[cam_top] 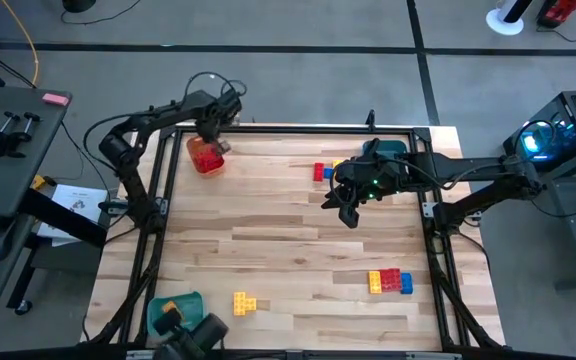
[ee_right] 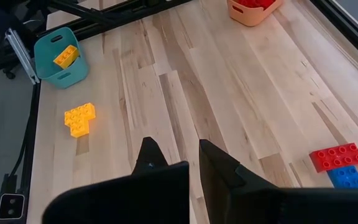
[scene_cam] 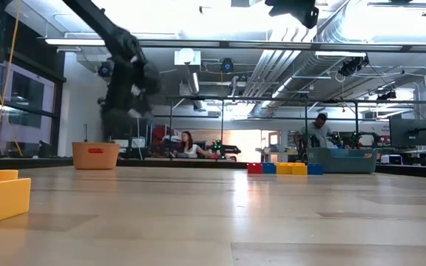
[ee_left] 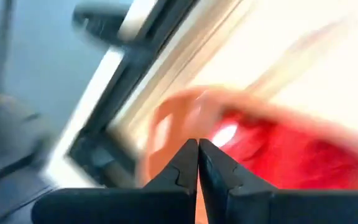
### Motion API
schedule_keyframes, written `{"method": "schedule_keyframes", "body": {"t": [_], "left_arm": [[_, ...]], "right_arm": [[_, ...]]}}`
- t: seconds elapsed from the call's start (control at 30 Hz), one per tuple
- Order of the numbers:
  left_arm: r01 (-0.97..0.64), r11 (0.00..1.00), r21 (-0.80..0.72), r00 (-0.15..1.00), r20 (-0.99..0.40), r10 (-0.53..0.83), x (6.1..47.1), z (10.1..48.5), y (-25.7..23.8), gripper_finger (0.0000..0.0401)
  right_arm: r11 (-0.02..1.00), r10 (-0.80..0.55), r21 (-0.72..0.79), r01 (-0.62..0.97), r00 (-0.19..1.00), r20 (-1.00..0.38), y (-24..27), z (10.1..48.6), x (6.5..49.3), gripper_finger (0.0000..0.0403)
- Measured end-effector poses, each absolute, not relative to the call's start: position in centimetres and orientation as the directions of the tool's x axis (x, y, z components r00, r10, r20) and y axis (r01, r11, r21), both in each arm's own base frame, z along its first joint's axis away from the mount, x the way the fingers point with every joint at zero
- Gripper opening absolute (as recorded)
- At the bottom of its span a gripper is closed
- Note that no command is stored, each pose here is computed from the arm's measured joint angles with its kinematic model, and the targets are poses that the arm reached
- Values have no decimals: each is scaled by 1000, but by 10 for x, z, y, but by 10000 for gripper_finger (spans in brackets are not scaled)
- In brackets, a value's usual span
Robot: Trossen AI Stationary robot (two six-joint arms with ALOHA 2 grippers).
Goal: Sort blocks
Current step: Move the orange bin from the center to the top left side of the table
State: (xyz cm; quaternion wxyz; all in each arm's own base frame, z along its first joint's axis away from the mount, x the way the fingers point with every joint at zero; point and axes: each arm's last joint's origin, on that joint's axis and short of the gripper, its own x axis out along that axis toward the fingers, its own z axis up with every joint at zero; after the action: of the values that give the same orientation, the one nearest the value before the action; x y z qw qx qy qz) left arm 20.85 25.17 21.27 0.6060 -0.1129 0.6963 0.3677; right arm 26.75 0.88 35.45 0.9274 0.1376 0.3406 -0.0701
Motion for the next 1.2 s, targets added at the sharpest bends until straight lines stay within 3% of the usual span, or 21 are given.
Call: {"method": "schedule_keyframes", "body": {"t": [0.13, 0.3, 0.57, 0.7, 0.9, 1.1, 1.2], "left_arm": [[-709, 687, 161, 66, -954, 292, 234, 231, 231, 0], [-736, 667, 117, 160, -927, 338, 259, 219, 198, 0], [-856, 467, 222, -12, -912, 410, 247, 172, 164, 0], [-884, 405, 233, -14, -880, 474, 236, 164, 163, 0], [-910, 357, 210, -34, -897, 441, 224, 144, 154, 0], [-890, 369, 267, -103, -907, 408, 214, 133, 135, 0], [-896, 318, 309, -150, -887, 437, 204, 135, 126, 0]], "right_arm": [[953, -36, 206, 223, 758, -651, 9, 355, 267, 0], [953, -36, 205, 223, 756, -654, 9, 354, 267, 0], [953, -17, 217, 209, 756, -654, 11, 354, 267, 0], [955, -14, 215, 204, 756, -654, 12, 354, 267, 0], [954, -15, 218, 206, 759, -651, 12, 355, 267, 0], [952, -15, 223, 210, 759, -651, 12, 355, 267, 0], [952, -15, 223, 209, 760, -650, 12, 355, 268, 0]]}}
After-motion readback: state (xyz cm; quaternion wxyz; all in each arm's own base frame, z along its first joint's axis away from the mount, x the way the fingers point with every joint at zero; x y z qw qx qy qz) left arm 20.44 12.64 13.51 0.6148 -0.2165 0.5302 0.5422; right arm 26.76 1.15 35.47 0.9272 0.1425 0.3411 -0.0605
